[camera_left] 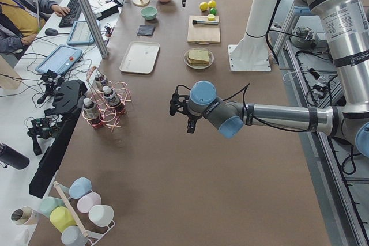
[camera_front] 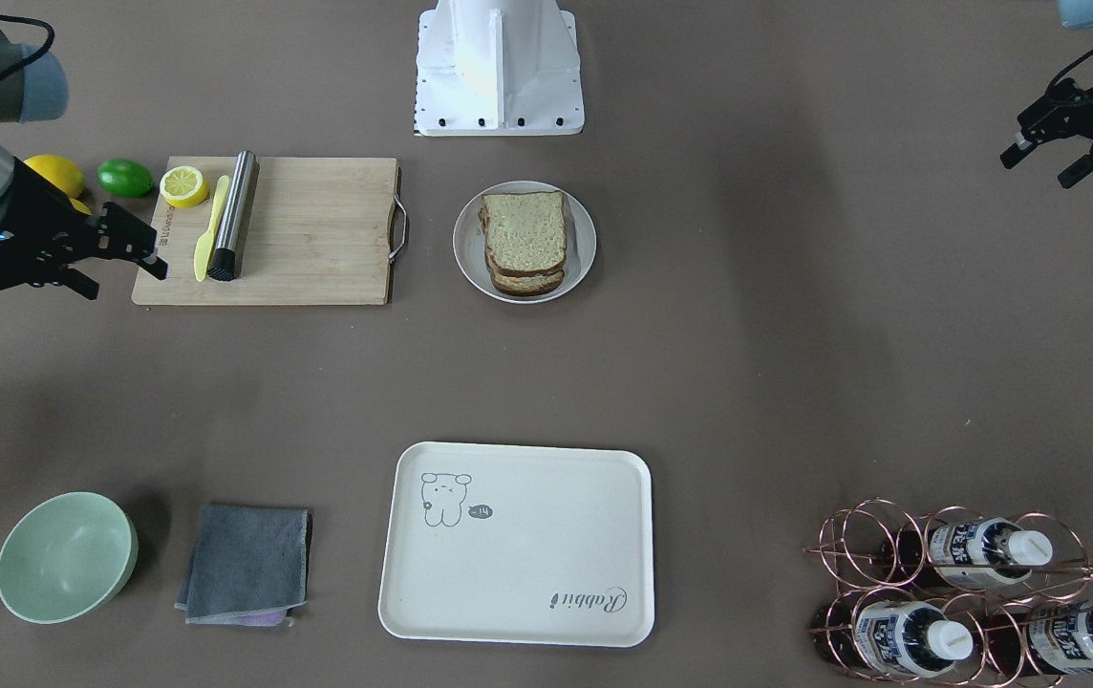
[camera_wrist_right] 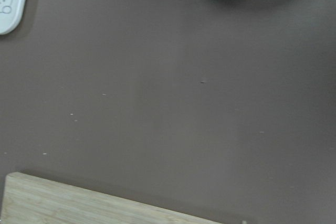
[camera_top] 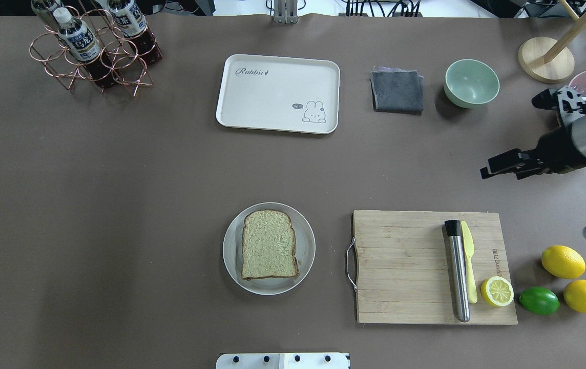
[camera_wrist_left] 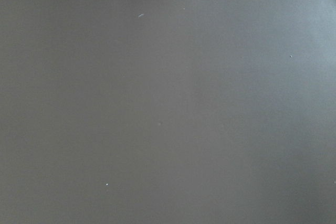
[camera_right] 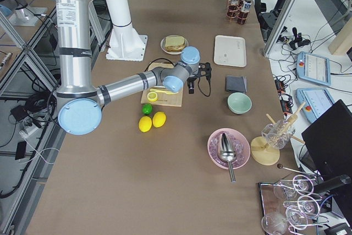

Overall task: Make sandwich and place on tray
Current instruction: 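Open the right gripper and withdraw the right arm to rest, then move the left gripper to the rim of the white plate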

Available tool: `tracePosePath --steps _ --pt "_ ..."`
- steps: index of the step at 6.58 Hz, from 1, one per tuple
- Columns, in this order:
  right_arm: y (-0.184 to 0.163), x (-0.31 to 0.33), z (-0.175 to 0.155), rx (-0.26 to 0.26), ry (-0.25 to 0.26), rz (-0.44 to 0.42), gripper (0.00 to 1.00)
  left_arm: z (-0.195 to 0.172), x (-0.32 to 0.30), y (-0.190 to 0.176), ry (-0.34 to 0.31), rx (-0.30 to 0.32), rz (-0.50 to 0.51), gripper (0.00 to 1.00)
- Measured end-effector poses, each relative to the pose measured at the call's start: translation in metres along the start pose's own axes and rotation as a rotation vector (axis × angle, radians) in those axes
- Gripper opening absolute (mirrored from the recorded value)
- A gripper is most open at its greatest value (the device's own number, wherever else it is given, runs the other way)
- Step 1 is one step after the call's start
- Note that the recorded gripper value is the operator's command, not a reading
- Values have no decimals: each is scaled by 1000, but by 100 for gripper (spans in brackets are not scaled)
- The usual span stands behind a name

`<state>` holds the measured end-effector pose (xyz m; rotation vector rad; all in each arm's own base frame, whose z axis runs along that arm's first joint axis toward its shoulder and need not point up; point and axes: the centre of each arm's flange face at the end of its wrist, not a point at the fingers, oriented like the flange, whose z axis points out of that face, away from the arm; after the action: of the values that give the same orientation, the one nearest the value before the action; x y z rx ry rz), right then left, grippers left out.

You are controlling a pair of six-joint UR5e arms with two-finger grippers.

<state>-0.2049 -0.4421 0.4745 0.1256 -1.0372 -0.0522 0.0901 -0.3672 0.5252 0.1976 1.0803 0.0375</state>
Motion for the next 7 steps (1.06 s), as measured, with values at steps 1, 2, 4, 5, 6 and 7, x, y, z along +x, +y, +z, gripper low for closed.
tracePosePath --steps 1,2,4,5,6,7 --pt "8 34 -13 7 27 2 99 31 37 -14 5 0 16 98" --pt "18 63 -22 8 54 13 99 59 71 -22 12 -6 20 97" --pt "34 119 -42 -3 122 -4 99 114 144 -21 35 -21 -34 97" --pt "38 142 -53 -18 157 -25 99 132 176 -18 36 -24 -60 97" --pt "42 161 -62 -35 182 -45 99 142 208 -15 32 -26 -85 97" --pt "50 177 -69 -50 200 -64 99 155 242 -10 11 -24 -103 97"
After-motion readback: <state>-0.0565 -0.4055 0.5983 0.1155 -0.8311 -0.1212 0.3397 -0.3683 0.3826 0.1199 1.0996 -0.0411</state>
